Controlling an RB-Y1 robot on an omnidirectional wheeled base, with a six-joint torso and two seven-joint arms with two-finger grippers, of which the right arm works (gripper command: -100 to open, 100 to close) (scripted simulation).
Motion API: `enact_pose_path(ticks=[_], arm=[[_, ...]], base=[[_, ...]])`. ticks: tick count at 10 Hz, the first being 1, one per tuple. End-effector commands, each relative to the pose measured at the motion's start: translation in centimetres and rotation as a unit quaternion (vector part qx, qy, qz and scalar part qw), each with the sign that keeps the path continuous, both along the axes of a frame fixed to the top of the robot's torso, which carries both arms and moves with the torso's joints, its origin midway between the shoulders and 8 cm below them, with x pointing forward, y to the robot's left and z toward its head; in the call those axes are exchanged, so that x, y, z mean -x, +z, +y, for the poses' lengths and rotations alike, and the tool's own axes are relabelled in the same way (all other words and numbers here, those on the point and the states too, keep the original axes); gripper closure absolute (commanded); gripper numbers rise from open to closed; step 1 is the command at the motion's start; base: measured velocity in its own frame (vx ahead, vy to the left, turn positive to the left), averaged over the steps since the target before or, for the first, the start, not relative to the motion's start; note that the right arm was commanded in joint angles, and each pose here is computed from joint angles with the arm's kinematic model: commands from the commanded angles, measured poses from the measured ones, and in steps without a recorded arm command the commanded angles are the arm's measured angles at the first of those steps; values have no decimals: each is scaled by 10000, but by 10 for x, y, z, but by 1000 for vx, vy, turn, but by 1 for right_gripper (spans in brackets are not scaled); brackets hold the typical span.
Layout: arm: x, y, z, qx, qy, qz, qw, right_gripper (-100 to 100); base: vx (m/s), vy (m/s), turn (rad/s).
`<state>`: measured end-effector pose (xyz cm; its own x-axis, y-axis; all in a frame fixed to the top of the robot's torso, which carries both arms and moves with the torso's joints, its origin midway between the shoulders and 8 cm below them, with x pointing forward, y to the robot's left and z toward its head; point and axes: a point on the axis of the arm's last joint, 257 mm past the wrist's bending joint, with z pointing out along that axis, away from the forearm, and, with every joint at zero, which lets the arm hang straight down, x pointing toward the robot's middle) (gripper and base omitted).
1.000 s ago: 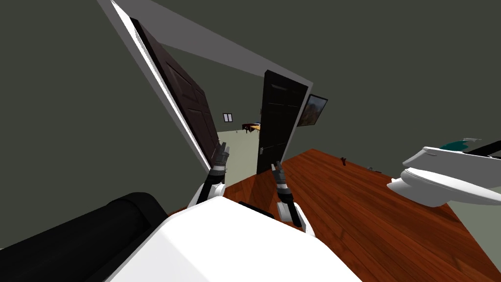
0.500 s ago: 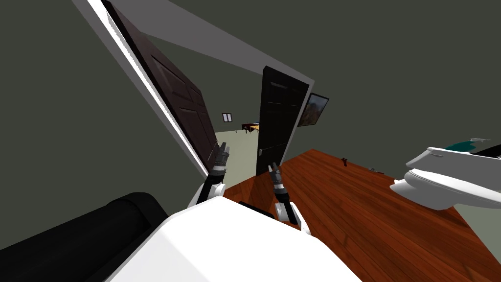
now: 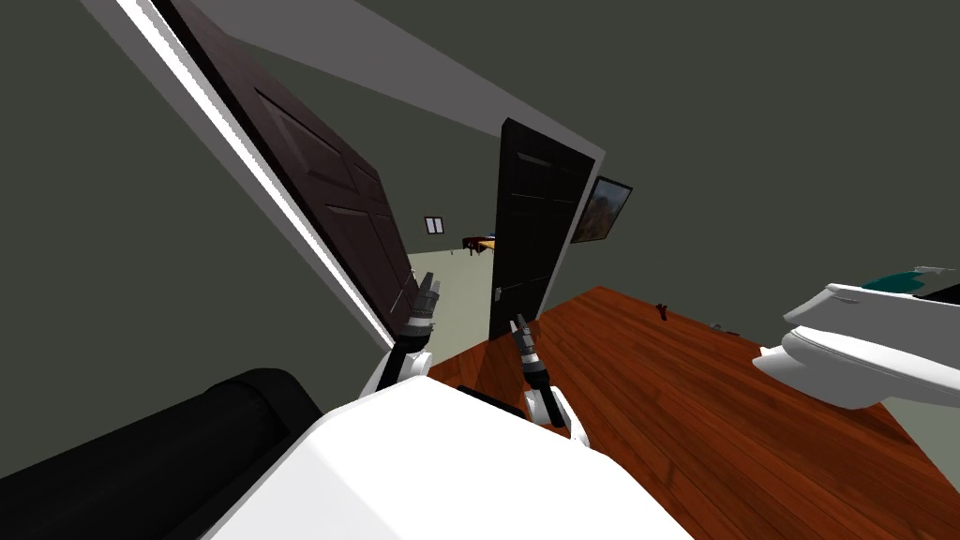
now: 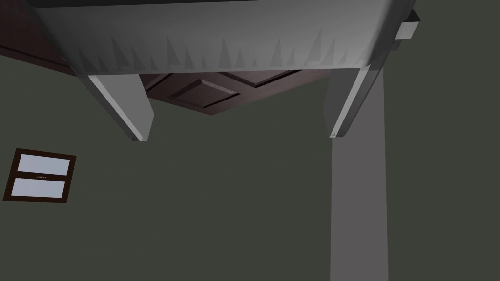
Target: Push the door open
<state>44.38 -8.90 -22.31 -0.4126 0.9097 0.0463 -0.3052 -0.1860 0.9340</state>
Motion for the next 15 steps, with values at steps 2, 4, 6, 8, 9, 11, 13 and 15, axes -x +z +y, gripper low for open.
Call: enact_pose_path(ticks=[2,4,6,8,9,11,13,15], arm=[[0,-17,9,84,129,141,9998,-100],[0,-30,16,152,226,246,9993,-100],[1,-47,25,251,362,395,9982,-100],[2,-59,31,321,451,492,9973,-100],[3,-65,33,357,495,541,9967,-100],[4,-76,38,424,576,631,9954,-100],[6,-86,42,492,654,717,9941,-100],[8,-96,46,563,731,803,9925,-100]], base=[[95,-33,-6],[95,-23,-5],[137,-25,-9],[119,-18,-4],[115,-3,-7],[93,-20,-6],[90,-20,-5],[87,-8,-5]])
